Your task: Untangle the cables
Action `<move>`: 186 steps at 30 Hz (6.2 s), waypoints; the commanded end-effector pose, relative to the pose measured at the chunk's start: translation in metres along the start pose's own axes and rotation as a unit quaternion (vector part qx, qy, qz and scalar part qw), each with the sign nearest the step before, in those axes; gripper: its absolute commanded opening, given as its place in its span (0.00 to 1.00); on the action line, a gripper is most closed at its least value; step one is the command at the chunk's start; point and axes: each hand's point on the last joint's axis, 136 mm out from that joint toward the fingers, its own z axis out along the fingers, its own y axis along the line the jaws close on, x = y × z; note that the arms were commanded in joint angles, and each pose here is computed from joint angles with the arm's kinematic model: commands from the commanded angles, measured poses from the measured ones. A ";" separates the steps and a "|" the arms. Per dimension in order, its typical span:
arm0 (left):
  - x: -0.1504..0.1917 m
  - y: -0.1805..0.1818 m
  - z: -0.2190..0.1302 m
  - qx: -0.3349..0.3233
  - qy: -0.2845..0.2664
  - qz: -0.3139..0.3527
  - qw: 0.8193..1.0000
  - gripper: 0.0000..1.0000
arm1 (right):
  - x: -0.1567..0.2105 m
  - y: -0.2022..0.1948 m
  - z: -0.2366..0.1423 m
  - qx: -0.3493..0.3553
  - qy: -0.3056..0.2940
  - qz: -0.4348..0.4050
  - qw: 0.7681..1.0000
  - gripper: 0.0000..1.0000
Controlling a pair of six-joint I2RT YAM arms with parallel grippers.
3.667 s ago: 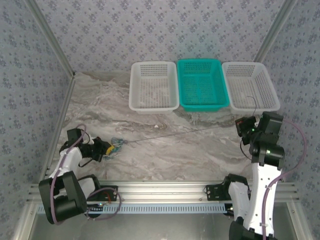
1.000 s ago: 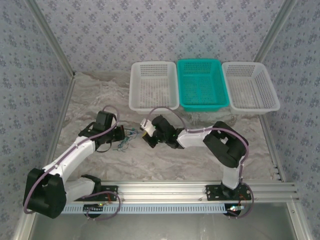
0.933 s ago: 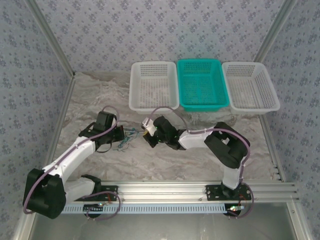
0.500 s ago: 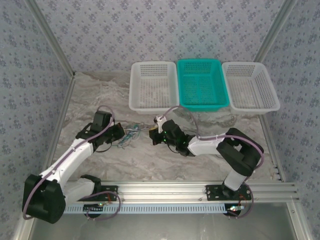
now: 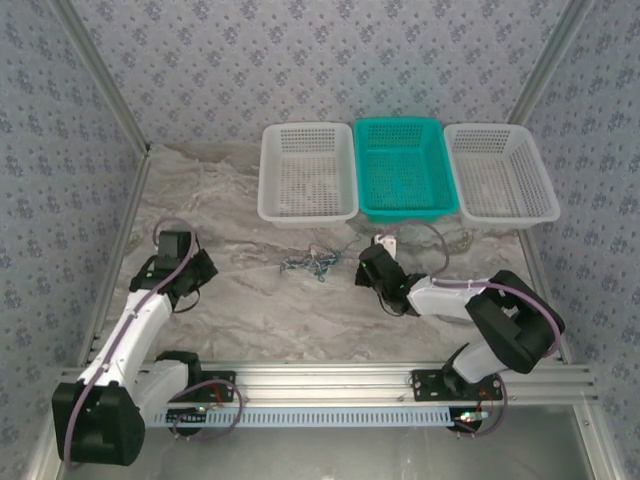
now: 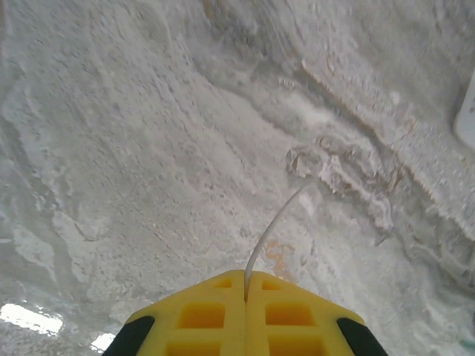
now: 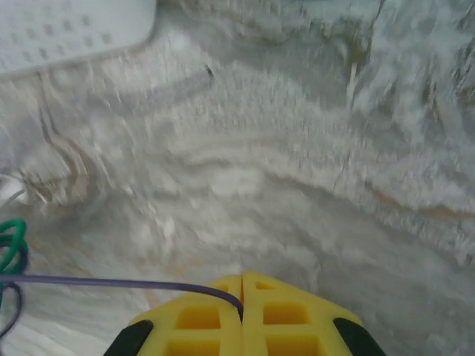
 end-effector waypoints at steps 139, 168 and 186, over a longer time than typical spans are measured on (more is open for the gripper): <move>0.119 -0.112 0.064 0.145 0.081 0.278 0.946 0.00 | -0.073 -0.207 -0.123 0.084 -0.054 0.378 0.920 0.00; 0.035 0.006 0.043 0.048 0.016 -0.007 0.999 0.04 | -0.193 -0.198 -0.201 0.026 -0.267 0.404 0.874 0.00; 0.032 -0.060 0.043 0.092 0.032 0.104 0.990 0.73 | -0.272 0.012 -0.230 -0.223 -0.205 0.130 0.944 0.00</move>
